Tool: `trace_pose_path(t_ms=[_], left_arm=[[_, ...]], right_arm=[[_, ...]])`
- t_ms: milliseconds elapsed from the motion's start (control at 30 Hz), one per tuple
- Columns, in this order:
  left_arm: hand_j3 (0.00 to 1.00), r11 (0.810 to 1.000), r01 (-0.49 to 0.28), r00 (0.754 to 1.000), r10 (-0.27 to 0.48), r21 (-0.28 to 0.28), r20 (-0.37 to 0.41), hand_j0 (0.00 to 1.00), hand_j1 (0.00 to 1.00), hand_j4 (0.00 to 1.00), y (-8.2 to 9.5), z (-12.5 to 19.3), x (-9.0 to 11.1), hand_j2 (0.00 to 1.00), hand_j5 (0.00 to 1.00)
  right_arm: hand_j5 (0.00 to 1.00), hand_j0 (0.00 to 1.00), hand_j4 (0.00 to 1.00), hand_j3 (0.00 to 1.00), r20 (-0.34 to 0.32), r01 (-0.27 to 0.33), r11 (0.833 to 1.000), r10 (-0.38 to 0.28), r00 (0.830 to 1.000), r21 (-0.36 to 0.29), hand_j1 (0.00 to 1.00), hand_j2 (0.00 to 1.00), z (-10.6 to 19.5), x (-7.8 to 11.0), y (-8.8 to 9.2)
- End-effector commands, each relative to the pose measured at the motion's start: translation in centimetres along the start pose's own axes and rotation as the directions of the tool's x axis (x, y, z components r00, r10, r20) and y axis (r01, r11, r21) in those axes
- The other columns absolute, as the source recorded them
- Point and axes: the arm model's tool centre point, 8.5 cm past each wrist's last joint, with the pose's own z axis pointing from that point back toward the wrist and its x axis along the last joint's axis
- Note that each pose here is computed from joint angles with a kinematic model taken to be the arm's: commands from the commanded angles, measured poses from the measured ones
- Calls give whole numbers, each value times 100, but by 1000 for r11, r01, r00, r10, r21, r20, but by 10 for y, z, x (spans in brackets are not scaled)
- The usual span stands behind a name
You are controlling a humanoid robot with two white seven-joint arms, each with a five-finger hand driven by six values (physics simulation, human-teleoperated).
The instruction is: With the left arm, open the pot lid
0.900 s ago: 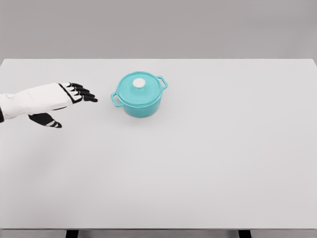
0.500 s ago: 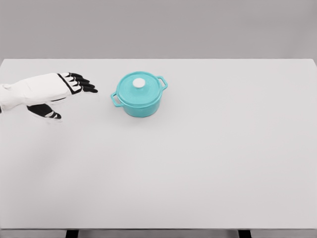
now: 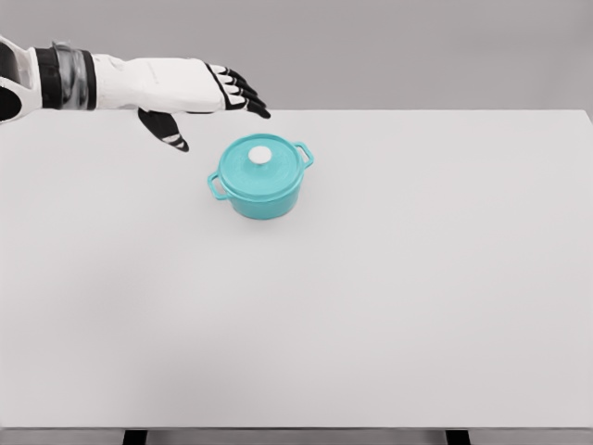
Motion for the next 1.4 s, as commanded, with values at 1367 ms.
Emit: trace_pose_path(t_ms=[1367], left_arm=[[79,982,-28,1000,27,-187,-9,79,79,79,-44,-103,-4,79,79]], right_arm=[[100,100,100,100,1,0,1000,0,1000,-3,100,100,0,0,-1]])
